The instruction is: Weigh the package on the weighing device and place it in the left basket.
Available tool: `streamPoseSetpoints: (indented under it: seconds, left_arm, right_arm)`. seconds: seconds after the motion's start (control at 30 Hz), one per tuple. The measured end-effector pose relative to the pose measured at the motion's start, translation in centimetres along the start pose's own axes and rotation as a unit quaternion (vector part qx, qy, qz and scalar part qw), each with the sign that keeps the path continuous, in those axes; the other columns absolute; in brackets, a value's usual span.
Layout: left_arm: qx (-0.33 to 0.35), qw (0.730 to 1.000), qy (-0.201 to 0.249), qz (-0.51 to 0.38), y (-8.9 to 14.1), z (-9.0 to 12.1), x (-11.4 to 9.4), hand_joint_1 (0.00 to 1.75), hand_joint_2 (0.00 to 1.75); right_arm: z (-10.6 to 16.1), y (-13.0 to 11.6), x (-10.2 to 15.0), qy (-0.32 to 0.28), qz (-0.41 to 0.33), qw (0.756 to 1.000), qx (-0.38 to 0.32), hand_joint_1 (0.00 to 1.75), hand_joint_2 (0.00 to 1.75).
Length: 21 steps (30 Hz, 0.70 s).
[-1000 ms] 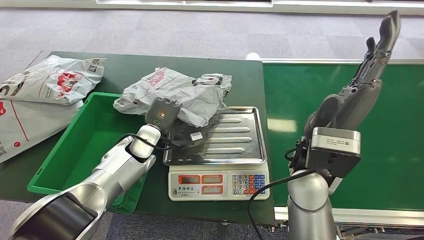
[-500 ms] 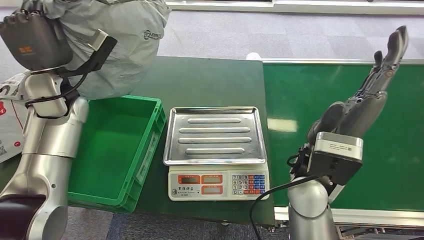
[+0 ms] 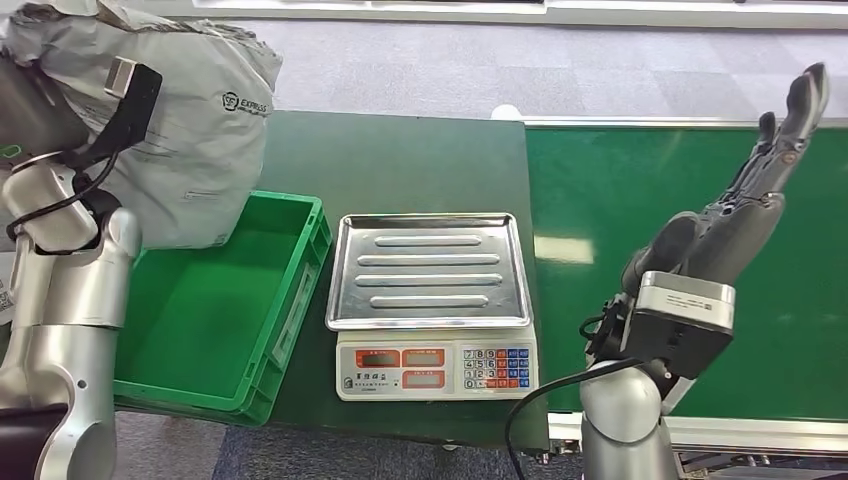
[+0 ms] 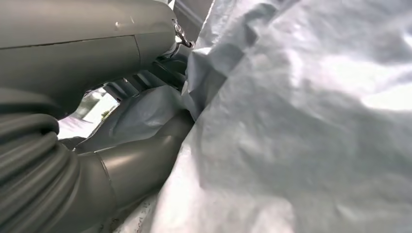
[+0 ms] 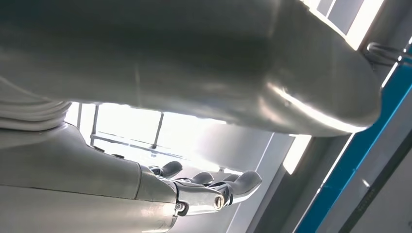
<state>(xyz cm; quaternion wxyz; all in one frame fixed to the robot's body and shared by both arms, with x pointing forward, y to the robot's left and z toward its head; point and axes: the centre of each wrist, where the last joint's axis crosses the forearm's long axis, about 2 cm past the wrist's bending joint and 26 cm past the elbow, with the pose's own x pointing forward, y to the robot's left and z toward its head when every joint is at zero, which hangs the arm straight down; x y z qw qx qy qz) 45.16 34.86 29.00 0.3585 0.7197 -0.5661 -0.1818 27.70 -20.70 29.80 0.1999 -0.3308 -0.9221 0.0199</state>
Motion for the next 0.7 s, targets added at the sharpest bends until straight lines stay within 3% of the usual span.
streamPoseSetpoints:
  seconds: [0.03, 0.1, 0.23, 0.37, 0.53, 0.7]
  left_arm:
    - [-0.036, 0.999, 0.001, -0.022, -1.4, 1.2, 0.0, 0.02, 0.87]
    - [-0.089, 0.994, -0.003, -0.060, -4.1, 4.4, -0.8, 0.00, 0.00]
    - [-0.127, 0.988, 0.003, -0.084, -6.8, 8.7, -3.3, 0.00, 0.00]
    - [-0.109, 0.992, -0.003, -0.066, -6.6, 9.7, -4.5, 0.00, 0.00]
    - [0.014, 0.997, -0.053, 0.047, -1.9, 6.6, -3.7, 0.00, 0.00]
    - [0.194, 0.957, -0.044, 0.210, 3.8, 4.4, -3.9, 0.00, 0.00]
  right_arm:
    - [0.0, 0.0, 0.0, 0.000, -0.001, 1.000, 0.000, 0.00, 0.00]
    - [0.1, -0.1, -0.1, 0.000, -0.004, 1.000, 0.001, 0.00, 0.00]
    - [0.1, -0.2, -0.4, 0.003, -0.003, 1.000, 0.015, 0.00, 0.00]
    - [0.0, -0.3, -0.4, 0.006, 0.001, 1.000, 0.028, 0.00, 0.00]
    - [0.3, -0.5, -0.6, 0.008, 0.004, 1.000, 0.029, 0.00, 0.00]
    - [0.4, -0.5, -0.6, 0.010, 0.005, 1.000, 0.029, 0.00, 0.00]
